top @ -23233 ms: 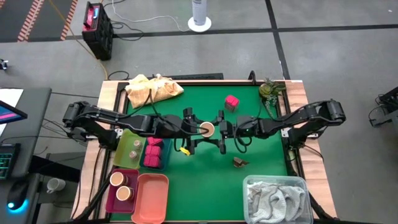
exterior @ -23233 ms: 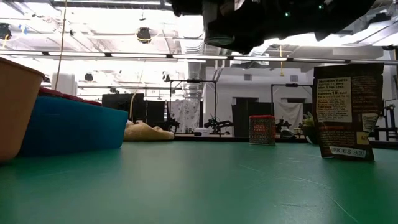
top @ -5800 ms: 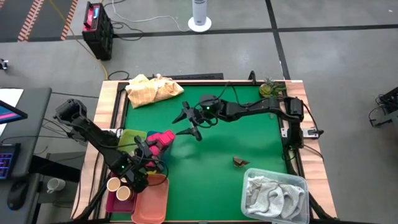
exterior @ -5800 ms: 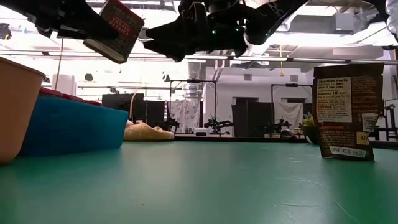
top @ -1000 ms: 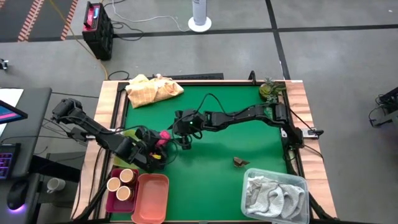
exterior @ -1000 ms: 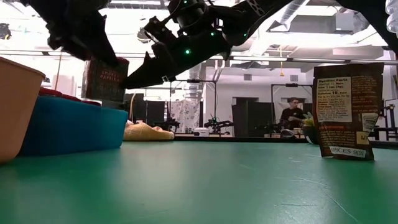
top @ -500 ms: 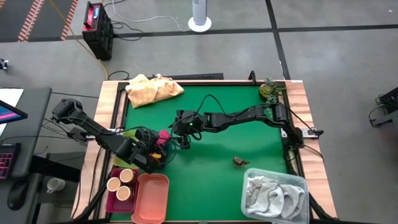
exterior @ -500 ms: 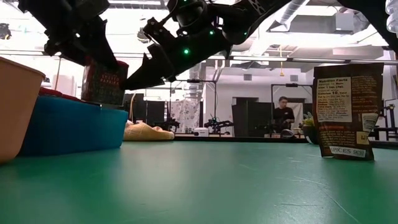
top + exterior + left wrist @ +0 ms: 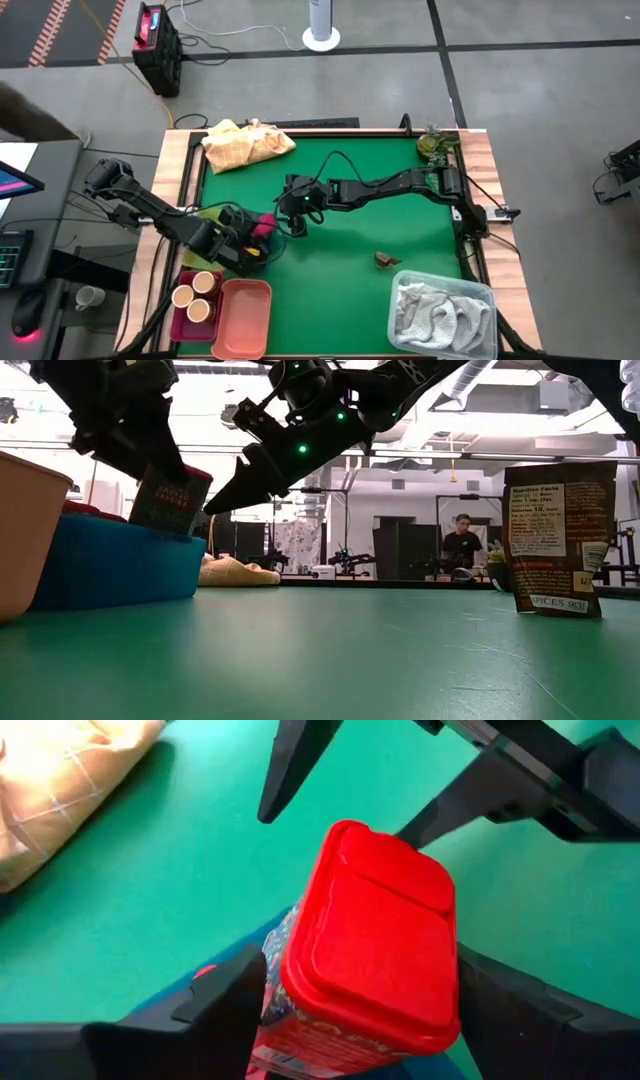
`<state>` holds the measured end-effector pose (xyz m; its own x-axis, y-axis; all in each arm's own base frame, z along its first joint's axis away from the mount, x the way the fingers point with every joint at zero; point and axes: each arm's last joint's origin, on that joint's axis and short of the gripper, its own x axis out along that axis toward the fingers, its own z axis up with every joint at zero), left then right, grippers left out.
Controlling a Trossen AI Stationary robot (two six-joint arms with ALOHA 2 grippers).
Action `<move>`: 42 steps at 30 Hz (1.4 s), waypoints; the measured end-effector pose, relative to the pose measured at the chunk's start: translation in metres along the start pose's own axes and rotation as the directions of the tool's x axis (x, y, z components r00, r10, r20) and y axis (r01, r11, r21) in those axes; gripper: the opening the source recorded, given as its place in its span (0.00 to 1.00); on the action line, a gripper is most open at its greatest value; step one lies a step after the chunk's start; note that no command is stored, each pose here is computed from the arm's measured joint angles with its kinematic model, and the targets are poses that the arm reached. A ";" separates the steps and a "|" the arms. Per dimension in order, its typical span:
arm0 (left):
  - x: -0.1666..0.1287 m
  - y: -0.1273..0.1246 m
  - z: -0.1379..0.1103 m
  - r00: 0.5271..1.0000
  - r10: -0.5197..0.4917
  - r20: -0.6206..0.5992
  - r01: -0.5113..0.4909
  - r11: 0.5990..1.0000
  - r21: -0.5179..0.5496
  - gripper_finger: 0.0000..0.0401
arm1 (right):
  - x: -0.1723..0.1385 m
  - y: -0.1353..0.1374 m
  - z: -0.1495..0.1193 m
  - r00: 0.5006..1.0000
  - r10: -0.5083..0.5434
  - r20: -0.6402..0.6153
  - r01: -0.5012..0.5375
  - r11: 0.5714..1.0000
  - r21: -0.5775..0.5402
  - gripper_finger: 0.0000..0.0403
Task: Sort spices by type
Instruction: Put the red seasoning can into the blue bin
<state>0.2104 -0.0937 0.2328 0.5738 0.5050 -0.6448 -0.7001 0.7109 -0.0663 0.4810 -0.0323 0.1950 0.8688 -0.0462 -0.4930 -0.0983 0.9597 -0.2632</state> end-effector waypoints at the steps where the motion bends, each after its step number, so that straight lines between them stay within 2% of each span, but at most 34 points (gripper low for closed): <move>1: 0.000 0.000 0.000 1.000 0.002 0.000 -0.002 1.000 0.001 0.72 | 0.000 0.000 0.000 1.000 0.002 -0.001 -0.002 1.000 0.005 0.69; 10: 0.005 0.002 0.005 1.000 0.017 0.011 -0.017 0.999 0.030 0.72 | 0.000 0.005 -0.001 0.999 0.026 -0.021 -0.026 1.000 -0.004 0.69; 19: 0.007 0.003 0.007 0.999 0.032 0.013 -0.032 0.999 0.027 0.72 | -0.001 0.007 -0.012 0.989 0.061 -0.132 -0.060 0.998 0.007 0.69; 33: 0.007 0.003 0.006 0.999 0.003 -0.043 0.000 0.998 0.063 0.72 | 0.000 0.015 -0.003 0.996 0.059 -0.061 -0.061 0.998 -0.034 0.69; 42: 0.008 0.005 0.005 0.998 0.019 -0.060 -0.010 0.988 0.152 0.72 | -0.001 0.034 0.001 0.992 0.109 -0.061 -0.112 0.993 -0.038 0.69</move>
<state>0.2134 -0.0838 0.2313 0.5337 0.4887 -0.6901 -0.6330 0.7720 0.0571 0.4774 0.0003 0.1878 0.8213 0.0421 -0.5689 -0.2131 0.9477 -0.2376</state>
